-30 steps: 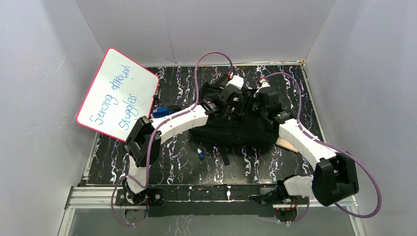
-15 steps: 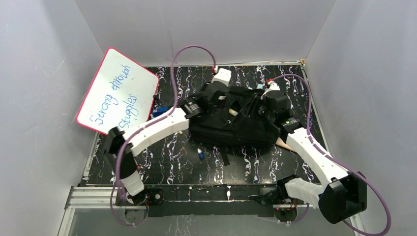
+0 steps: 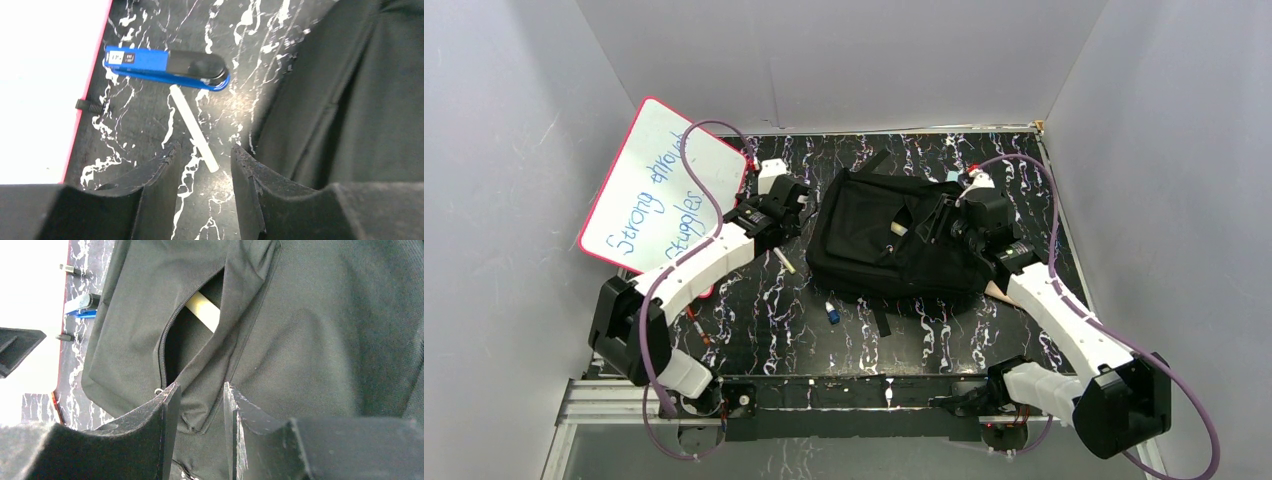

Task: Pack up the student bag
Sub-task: Pick up the stationery from the center of the board.

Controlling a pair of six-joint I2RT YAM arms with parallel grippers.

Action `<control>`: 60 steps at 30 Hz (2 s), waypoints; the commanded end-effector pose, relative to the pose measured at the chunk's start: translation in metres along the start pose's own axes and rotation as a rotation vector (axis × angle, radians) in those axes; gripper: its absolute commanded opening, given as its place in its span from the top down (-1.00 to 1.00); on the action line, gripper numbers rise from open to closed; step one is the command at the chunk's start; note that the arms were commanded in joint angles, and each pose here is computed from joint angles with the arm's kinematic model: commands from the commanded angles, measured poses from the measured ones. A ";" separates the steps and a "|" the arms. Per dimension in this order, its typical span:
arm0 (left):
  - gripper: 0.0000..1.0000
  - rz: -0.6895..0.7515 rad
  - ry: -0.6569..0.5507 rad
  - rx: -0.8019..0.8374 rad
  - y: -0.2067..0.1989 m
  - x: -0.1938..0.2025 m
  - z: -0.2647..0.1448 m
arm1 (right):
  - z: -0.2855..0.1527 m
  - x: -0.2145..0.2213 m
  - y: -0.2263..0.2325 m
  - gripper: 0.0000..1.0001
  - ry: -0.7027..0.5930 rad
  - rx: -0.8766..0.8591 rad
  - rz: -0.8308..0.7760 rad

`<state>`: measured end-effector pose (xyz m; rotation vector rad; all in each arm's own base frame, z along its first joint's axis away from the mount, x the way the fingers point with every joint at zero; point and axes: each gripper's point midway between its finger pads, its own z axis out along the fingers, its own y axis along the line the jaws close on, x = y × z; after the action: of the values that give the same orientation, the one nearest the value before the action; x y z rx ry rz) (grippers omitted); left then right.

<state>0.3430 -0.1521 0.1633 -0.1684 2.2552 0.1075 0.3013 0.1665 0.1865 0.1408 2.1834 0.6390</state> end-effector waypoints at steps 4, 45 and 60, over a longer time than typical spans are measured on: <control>0.21 -0.112 0.125 -0.045 0.010 0.035 0.040 | -0.010 -0.001 0.000 0.09 -0.024 -0.006 0.000; 0.88 -0.194 0.316 -0.102 0.031 0.117 0.095 | -0.013 0.007 -0.005 0.07 -0.010 0.005 -0.001; 1.00 -0.316 0.171 0.288 0.006 0.061 -0.002 | -0.023 -0.009 0.021 0.07 -0.052 -0.108 0.003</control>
<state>0.3042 -0.1294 0.0759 -0.4810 2.4476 -0.1823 0.2829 0.1593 0.1825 0.1451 2.2007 0.6379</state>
